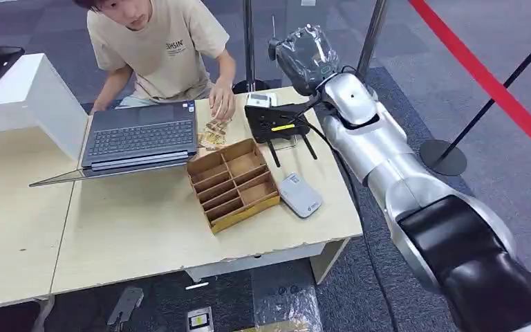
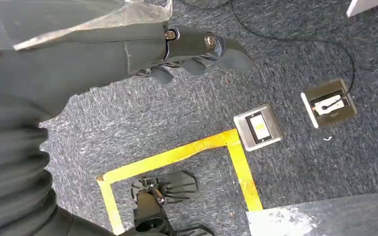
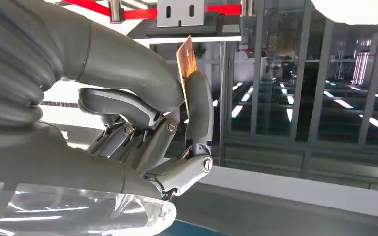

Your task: Pass the card to the sensor for recognition and then transmit it.

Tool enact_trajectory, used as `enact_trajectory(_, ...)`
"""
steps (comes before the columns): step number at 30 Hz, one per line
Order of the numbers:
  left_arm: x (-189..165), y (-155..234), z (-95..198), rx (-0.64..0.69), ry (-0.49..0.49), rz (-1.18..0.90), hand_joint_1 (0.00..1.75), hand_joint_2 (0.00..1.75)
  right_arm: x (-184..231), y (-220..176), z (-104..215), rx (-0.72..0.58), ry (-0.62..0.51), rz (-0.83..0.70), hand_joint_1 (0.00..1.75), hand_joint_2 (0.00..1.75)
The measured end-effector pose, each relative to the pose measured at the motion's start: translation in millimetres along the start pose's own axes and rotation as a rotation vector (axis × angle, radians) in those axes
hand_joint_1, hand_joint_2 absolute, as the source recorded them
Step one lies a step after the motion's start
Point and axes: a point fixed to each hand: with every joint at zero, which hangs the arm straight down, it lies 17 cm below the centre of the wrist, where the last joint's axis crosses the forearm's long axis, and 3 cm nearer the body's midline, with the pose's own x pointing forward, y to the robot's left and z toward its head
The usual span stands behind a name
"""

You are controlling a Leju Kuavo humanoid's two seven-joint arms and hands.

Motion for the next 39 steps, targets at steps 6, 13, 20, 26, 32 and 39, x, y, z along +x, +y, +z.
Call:
enact_trajectory(6, -3.4, 2.0, 0.6, 0.024, 0.001, -0.003, 0.00, 1.75, -1.8, 4.3, 1.4, 0.015, 0.003, 0.003, 1.75, 1.75)
enact_trajectory(13, -4.2, 0.0, 1.1, 0.026, 0.003, -0.002, 0.00, 1.75, -2.7, 9.1, 3.6, 0.031, 0.002, 0.008, 1.75, 1.75)
enact_trajectory(20, -3.8, -1.8, 1.3, 0.024, 0.002, 0.000, 0.00, 1.75, -3.1, 12.1, 5.3, 0.040, 0.002, 0.010, 1.75, 1.75)
enact_trajectory(26, -3.6, -2.5, 1.4, 0.023, 0.002, 0.000, 0.00, 1.75, -3.4, 13.7, 6.1, 0.045, 0.002, 0.011, 1.75, 1.75)
enact_trajectory(32, -2.9, -3.1, 1.4, 0.021, -0.001, -0.006, 0.00, 1.75, -3.3, 13.1, 7.1, 0.035, 0.004, 0.003, 1.75, 1.75)
enact_trajectory(39, 4.9, -1.3, -0.2, 0.000, -0.023, -0.020, 0.00, 1.75, -4.2, 19.7, 10.2, 0.060, 0.014, 0.010, 1.75, 1.75)
